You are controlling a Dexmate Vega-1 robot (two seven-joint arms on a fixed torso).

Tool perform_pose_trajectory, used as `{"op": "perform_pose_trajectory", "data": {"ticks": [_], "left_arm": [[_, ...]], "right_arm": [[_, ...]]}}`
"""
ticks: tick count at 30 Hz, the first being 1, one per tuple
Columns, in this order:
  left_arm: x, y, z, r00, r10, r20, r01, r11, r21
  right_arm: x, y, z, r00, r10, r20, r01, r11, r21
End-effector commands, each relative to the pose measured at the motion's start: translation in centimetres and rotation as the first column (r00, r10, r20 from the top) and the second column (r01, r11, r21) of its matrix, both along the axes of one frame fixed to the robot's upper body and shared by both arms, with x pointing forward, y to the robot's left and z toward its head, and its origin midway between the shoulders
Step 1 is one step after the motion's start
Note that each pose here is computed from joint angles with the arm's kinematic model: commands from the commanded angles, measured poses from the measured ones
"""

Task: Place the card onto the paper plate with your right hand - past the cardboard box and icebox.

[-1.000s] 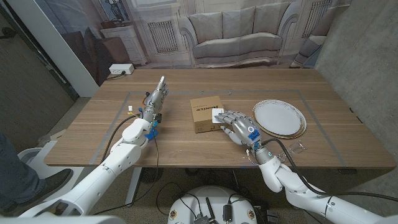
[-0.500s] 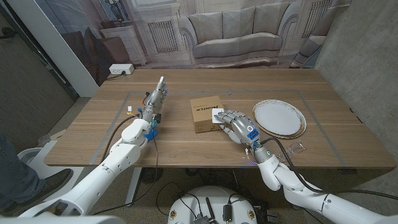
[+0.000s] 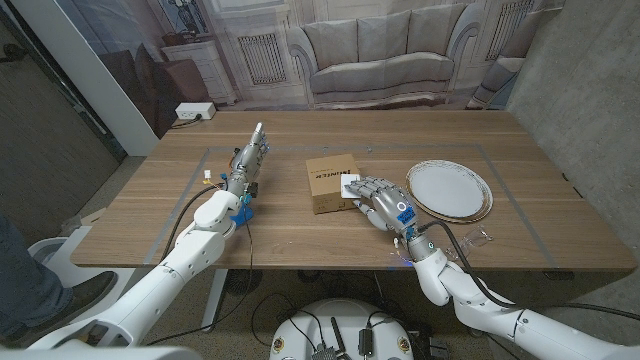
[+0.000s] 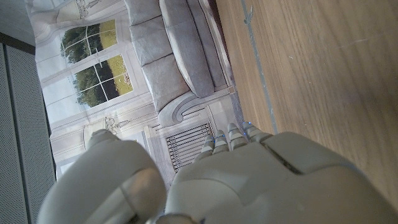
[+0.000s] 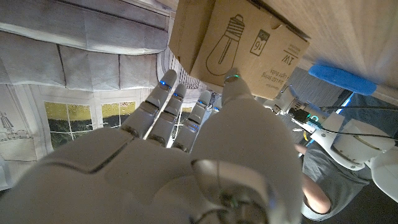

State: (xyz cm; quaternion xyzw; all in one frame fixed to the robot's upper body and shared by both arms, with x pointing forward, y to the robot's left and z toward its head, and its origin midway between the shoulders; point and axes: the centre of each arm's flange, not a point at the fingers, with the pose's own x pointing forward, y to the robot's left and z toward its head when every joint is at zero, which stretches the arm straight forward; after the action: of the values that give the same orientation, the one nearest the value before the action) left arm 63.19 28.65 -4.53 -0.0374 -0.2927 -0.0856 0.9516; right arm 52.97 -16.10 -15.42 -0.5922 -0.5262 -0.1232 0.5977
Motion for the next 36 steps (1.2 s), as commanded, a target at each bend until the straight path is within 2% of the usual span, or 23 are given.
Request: {"op": "perform_pose_trajectory", "data": {"ticks": [1, 17, 36], "left_arm": [[0.04, 0.25, 0.03, 1.000, 0.000, -0.002, 0.000, 1.000, 0.000], [-0.11, 0.56, -0.17, 1.000, 0.006, -0.002, -0.006, 1.000, -0.006], [0.07, 0.61, -0.26, 1.000, -0.003, -0.001, 0.003, 1.000, -0.013]], "right_arm": [[0.18, -0.01, -0.10, 1.000, 0.013, 0.015, -0.013, 1.000, 0.014], [0.40, 0.29, -0.38, 0.999, 0.034, 0.021, -0.035, 0.999, 0.015], [-0.33, 0.63, 0.28, 0.996, 0.064, 0.061, -0.066, 0.997, 0.027]]}}
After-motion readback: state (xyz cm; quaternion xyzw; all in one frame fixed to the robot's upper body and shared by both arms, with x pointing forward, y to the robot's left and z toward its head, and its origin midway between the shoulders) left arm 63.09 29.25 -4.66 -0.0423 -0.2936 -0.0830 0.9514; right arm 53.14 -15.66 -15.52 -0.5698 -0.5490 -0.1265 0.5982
